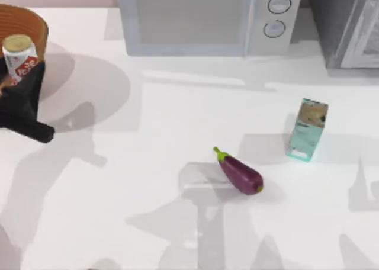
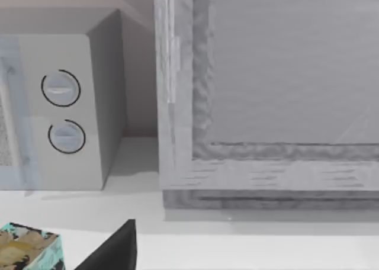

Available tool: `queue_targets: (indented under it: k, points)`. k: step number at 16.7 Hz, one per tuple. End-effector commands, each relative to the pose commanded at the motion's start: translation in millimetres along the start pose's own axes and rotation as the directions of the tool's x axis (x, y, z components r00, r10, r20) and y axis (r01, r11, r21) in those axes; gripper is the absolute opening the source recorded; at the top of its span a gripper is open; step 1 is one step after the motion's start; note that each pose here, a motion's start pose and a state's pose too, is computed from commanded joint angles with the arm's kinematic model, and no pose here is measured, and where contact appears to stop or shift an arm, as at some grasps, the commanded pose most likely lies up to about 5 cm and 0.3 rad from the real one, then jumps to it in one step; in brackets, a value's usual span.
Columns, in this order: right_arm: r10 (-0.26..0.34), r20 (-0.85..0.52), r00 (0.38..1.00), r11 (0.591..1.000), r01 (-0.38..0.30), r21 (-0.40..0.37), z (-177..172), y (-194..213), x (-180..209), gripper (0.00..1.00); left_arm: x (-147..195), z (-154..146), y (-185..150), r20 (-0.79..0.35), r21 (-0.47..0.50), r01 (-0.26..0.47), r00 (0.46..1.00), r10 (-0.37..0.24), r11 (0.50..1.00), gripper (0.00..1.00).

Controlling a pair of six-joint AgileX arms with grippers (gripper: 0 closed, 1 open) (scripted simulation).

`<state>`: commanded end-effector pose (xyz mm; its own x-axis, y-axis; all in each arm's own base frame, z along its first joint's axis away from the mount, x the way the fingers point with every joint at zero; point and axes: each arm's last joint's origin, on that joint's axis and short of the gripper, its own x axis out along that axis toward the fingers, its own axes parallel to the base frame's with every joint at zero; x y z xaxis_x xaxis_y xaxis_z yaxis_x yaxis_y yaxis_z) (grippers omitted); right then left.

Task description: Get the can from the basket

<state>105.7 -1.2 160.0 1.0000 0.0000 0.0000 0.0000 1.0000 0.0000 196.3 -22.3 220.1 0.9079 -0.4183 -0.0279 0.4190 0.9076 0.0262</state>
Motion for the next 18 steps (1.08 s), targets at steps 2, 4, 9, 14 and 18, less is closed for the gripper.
queue_targets:
  k: [2,4,9,14,18]
  points:
    - [0.0,0.0,1.0,1.0,0.0,0.0,0,0,0,1.0,27,-1,6,0.0,0.005,0.101,0.995,-0.101,0.995,0.0]
    - [0.0,0.0,1.0,1.0,0.0,0.0,0,0,0,1.0,56,-7,11,0.0,0.011,0.205,0.979,-0.205,0.979,0.0]
    - [0.0,0.0,1.0,1.0,0.0,0.0,0,0,0,1.0,121,-45,21,0.006,0.024,0.464,0.886,-0.464,0.886,0.0]
    - [0.0,0.0,1.0,1.0,0.0,0.0,0,0,0,1.0,162,-103,24,0.012,0.028,0.677,0.735,-0.678,0.735,0.0]
    - [0.0,0.0,1.0,1.0,0.0,0.0,0,0,0,1.0,177,-146,23,0.019,0.025,0.794,0.607,-0.795,0.607,0.0]
